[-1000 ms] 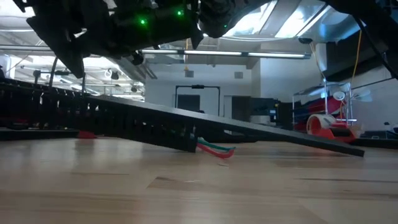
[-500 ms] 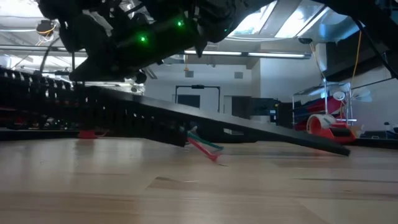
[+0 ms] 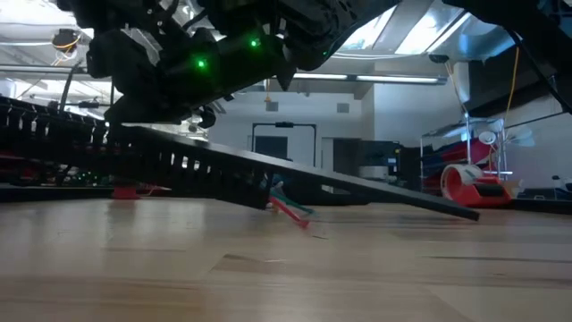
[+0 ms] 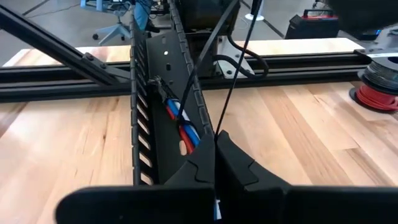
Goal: Ziptie cables
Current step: Close the black cable duct lid
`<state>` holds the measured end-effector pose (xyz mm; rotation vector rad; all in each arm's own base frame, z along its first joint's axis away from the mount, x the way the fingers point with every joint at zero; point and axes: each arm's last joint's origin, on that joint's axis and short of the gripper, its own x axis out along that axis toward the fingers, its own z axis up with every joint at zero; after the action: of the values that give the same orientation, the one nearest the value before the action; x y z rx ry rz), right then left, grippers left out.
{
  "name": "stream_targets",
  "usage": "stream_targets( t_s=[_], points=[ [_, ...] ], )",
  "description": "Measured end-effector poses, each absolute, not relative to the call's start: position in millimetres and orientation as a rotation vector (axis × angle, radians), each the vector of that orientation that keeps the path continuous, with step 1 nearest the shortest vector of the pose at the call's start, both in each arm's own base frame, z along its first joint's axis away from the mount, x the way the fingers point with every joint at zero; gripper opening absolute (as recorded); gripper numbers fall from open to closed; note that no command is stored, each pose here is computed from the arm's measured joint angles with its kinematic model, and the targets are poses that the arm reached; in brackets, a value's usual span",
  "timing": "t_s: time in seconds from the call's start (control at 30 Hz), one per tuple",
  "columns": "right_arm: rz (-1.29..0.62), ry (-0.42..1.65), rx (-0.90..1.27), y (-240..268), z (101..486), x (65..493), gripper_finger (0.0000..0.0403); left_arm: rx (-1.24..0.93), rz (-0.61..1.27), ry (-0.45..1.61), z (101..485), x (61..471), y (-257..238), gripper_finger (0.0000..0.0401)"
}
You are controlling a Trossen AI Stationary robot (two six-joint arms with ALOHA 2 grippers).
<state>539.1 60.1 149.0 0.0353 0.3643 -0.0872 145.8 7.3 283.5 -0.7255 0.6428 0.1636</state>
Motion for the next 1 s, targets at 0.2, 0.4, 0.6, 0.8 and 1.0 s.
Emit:
stream_targets(
  t_s=[0.2,0.4,0.6,0.8,1.0],
  points=[
    [-0.099,0.348,0.05,59,153,539,0.0,-0.852,0.203,0.586,285,151,8,0.025],
    [-0.091,0.394,0.039,58,175,531,0.0,-0.832,0.193,0.585,285,149,8,0.025],
    [-0.09,0.479,0.02,57,198,519,0.0,-0.797,0.206,0.609,288,147,9,0.025],
    [-0.068,0.478,0.054,57,206,517,0.0,-0.747,0.253,0.642,294,142,14,0.025],
    [-0.046,0.47,0.097,57,209,517,0.0003,-0.654,0.252,0.757,295,132,13,0.025]
  ],
)
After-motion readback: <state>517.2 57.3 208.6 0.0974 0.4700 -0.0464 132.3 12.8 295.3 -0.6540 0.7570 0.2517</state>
